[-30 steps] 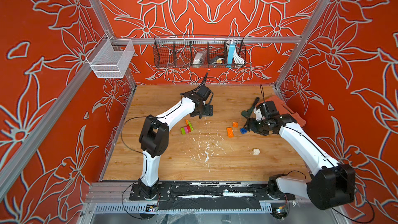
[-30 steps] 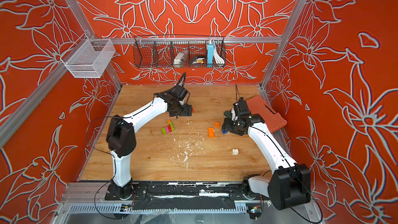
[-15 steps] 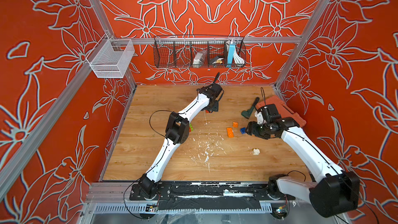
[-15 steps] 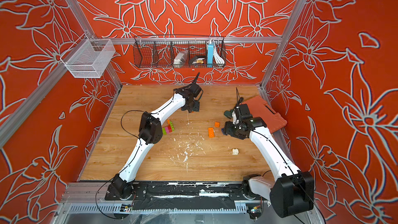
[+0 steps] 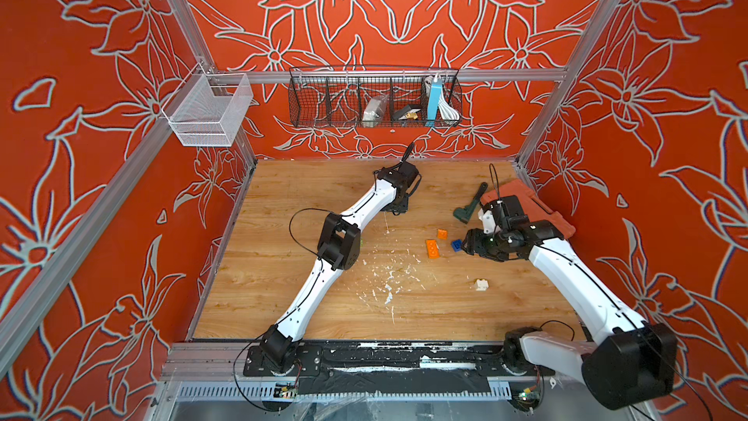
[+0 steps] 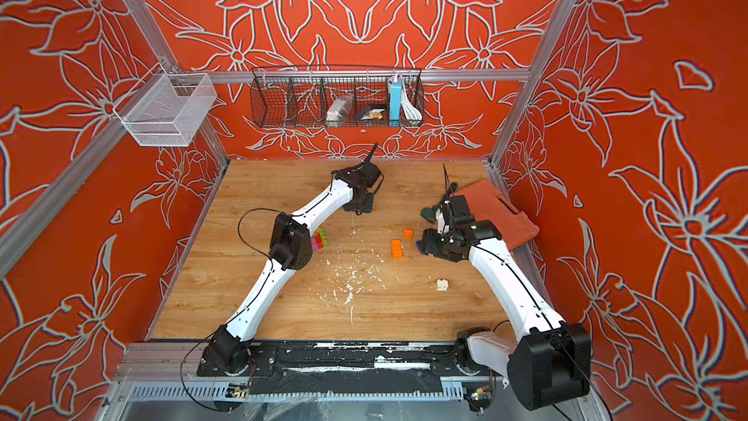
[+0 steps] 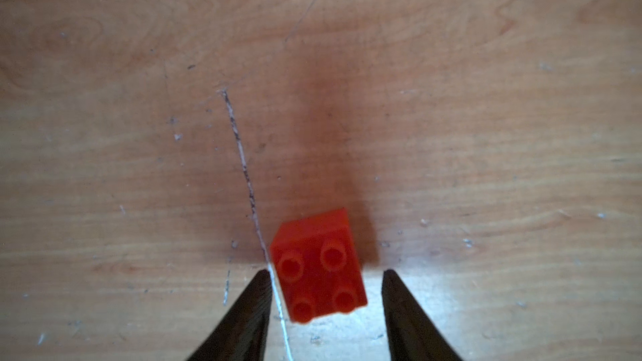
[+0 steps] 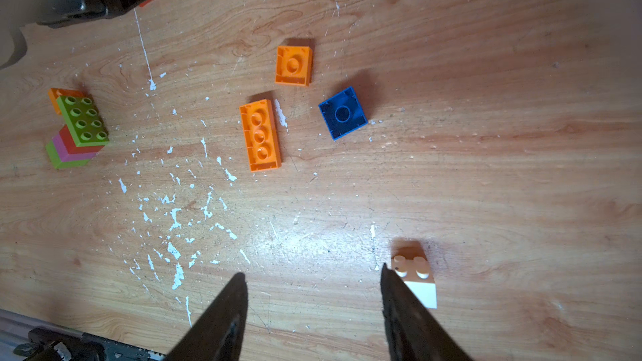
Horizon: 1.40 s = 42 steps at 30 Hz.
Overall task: Assemble the letter r with lego
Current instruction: Pick up the lego brick from the center of the board.
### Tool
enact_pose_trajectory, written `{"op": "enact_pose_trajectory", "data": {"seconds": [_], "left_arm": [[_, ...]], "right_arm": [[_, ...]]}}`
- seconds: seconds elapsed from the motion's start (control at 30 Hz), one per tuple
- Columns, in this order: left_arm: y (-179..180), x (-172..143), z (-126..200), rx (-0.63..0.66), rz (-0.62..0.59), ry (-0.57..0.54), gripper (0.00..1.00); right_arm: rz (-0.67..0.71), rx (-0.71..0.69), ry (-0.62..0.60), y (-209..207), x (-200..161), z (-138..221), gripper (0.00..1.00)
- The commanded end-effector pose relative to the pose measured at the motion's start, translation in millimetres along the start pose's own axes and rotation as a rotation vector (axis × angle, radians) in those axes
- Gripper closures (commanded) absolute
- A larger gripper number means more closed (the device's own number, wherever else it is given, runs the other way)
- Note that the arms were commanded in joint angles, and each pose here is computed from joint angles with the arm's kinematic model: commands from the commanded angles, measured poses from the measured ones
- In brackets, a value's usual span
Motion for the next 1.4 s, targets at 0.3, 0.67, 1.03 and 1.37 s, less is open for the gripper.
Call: {"op": "enact_pose_trajectory", "data": {"seconds": [0.3, 0.67, 1.03, 1.37], "left_arm": [[5, -4, -23, 0.03, -0.025, 0.032, 0.64], [7, -24, -30, 0.031, -0.111, 0.133, 0.71], [-2, -93, 33, -0.113, -0.158, 0.148, 0.7], [18, -188, 81, -0.161, -0.146, 0.147, 0.7]], "right_arm": [[0.016, -0.02, 0.039, -4, -4, 0, 0.38], [0.028, -0.005, 0.034, -3, -6, 4, 0.39], [0.044, 0.012, 0.041, -2, -8, 2, 0.39], [0.052, 0.019, 0.063, -4, -11, -5, 0.39]]}}
Point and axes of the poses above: each gripper's point midway between its finger pads, its own z axis back along the fingers, its own y axis along the line the jaws close on, x = y × z, the point moved 9 cm from there along z, back along the fingers, and after that the axes turned 1 degree about -z, right-handed, at the moved point
